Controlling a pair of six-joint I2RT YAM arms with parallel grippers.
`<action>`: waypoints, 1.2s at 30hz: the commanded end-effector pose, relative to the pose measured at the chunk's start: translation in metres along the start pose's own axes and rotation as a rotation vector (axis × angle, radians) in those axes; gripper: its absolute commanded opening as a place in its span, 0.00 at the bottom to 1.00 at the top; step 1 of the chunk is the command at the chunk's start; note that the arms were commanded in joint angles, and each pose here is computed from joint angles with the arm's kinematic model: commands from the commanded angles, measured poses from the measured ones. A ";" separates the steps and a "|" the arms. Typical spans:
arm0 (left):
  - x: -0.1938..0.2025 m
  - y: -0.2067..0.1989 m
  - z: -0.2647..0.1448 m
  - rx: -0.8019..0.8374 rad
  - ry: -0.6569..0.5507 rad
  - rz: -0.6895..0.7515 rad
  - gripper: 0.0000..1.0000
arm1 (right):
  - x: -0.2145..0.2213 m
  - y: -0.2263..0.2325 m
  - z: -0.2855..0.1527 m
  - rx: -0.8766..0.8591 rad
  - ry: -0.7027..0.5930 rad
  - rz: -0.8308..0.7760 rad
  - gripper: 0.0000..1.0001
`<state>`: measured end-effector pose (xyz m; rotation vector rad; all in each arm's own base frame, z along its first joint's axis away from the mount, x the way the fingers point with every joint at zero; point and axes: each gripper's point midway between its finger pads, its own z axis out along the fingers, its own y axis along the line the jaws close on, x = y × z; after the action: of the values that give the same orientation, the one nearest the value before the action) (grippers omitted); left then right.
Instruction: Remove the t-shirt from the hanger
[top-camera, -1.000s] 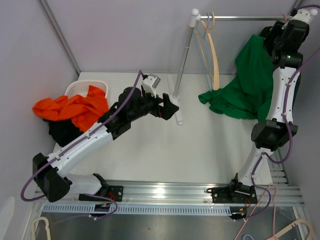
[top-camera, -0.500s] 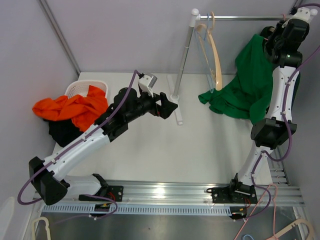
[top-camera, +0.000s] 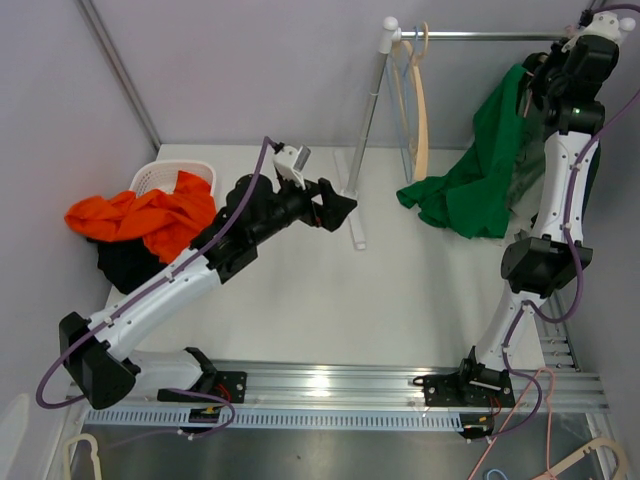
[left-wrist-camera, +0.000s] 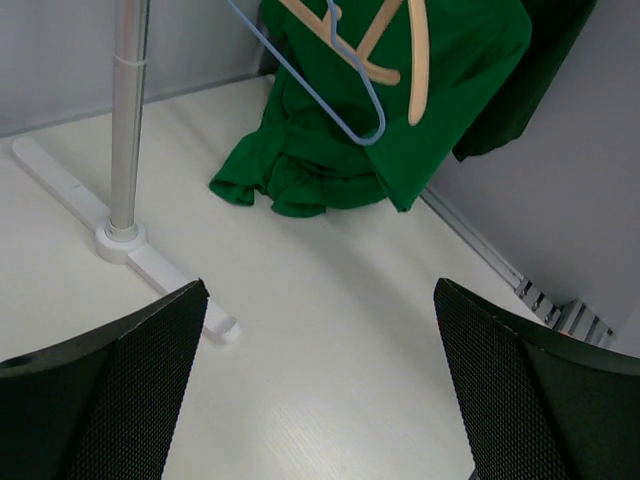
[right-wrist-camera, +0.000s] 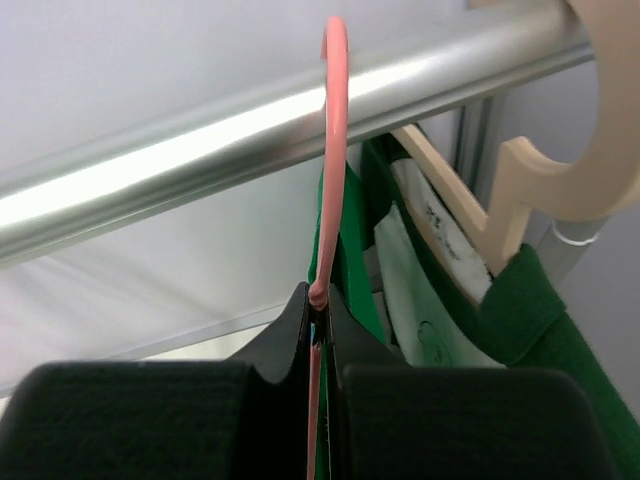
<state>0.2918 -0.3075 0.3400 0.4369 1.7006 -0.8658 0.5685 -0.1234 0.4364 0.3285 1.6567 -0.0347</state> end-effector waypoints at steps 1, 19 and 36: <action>-0.033 0.002 0.007 -0.051 -0.155 -0.090 1.00 | -0.091 0.035 -0.057 -0.115 -0.223 0.023 0.00; -0.061 -0.057 -0.053 0.273 -0.337 -0.036 1.00 | -0.082 0.057 -0.155 -0.088 -0.176 0.155 0.00; 0.036 -0.184 -0.059 0.512 -0.287 0.485 0.99 | -0.006 0.055 -0.243 0.010 -0.002 0.341 0.00</action>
<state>0.1175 -0.3800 0.3716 0.9486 1.1179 -1.0195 0.3652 -0.0201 0.4524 0.5781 1.6696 0.1611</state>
